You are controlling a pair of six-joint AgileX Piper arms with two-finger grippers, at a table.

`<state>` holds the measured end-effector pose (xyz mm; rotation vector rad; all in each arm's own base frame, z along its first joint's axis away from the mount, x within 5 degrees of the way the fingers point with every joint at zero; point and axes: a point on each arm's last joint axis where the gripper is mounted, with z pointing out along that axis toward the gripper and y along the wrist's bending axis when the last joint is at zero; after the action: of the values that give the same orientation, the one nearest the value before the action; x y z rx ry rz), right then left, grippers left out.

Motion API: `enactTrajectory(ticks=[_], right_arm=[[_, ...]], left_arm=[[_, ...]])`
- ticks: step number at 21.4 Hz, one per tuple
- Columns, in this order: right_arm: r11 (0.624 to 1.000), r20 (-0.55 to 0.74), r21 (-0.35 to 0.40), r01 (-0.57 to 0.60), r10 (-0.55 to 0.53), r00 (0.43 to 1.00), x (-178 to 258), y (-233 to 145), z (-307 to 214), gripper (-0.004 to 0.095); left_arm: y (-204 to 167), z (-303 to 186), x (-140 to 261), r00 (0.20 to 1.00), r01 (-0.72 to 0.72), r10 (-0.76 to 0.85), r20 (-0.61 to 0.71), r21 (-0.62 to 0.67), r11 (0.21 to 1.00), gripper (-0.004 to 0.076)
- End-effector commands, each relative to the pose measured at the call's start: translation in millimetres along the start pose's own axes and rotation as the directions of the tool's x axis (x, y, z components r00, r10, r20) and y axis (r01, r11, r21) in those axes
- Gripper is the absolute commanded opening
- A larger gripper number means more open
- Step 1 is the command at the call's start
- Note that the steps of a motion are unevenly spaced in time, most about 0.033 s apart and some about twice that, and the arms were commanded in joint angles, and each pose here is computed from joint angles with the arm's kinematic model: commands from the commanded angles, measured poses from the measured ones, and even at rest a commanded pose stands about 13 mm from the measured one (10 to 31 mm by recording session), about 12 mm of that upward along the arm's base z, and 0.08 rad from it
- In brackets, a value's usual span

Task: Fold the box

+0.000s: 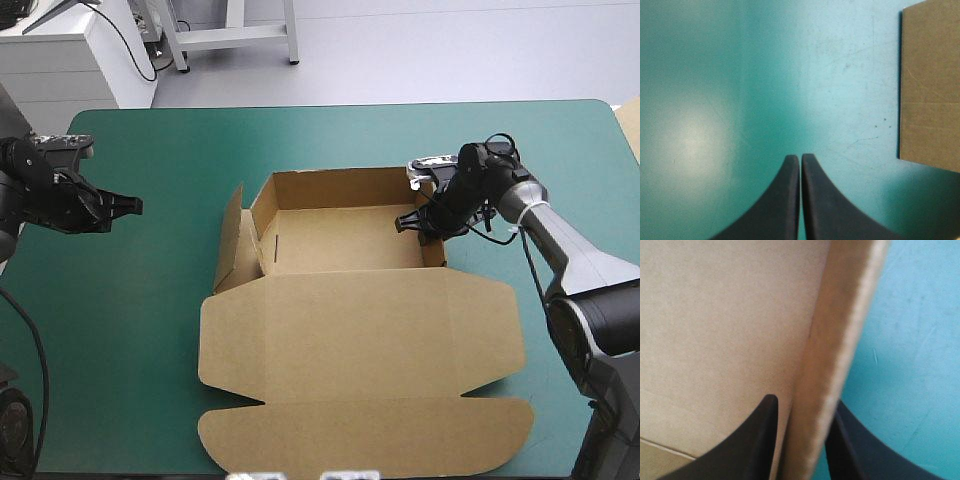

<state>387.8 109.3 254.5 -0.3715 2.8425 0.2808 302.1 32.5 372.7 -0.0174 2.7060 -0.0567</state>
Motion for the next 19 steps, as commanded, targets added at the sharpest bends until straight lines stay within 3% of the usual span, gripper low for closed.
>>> enactTrajectory(ticks=[1, 4, 8, 12, 19], right_arm=[[0.998, 0.176, -0.059, -0.023, 0.033, 0.984, -7.0, 11.1, -46.0, -0.0021], [0.998, 0.247, -0.067, -0.014, 0.03, 0.968, -3.5, 15.2, -72.8, -0.0021], [0.999, 0.353, -0.024, 0.023, -0.013, 0.935, 10.5, 20.1, -121.6, -0.0021], [1.0, 0.43, -0.016, -0.008, 0.014, 0.903, 24.2, 10.4, -158.6, -0.0021], [0.999, 0.401, 0.018, -0.05, 0.039, 0.915, 41.4, -13.0, -177.9, -0.0021]], left_arm=[[-3.3, -17.8, -0.4, 0.998, 0.001, -0.002, 0.062, 0.011, 1.0, -0.0008], [-4.3, -18.0, -2.5, 0.996, 0.005, -0.007, 0.085, 0.023, 1.0, -0.0008], [-12.0, -19.0, -7.3, 0.99, 0.031, -0.046, 0.134, 0.112, 0.993, -0.0008], [-19.0, -20.2, -8.6, 0.988, 0.006, -0.035, 0.148, 0.187, 0.982, -0.0008], [-20.7, -20.6, -8.9, 0.988, 0.009, -0.041, 0.15, 0.206, 0.979, -0.0008]])
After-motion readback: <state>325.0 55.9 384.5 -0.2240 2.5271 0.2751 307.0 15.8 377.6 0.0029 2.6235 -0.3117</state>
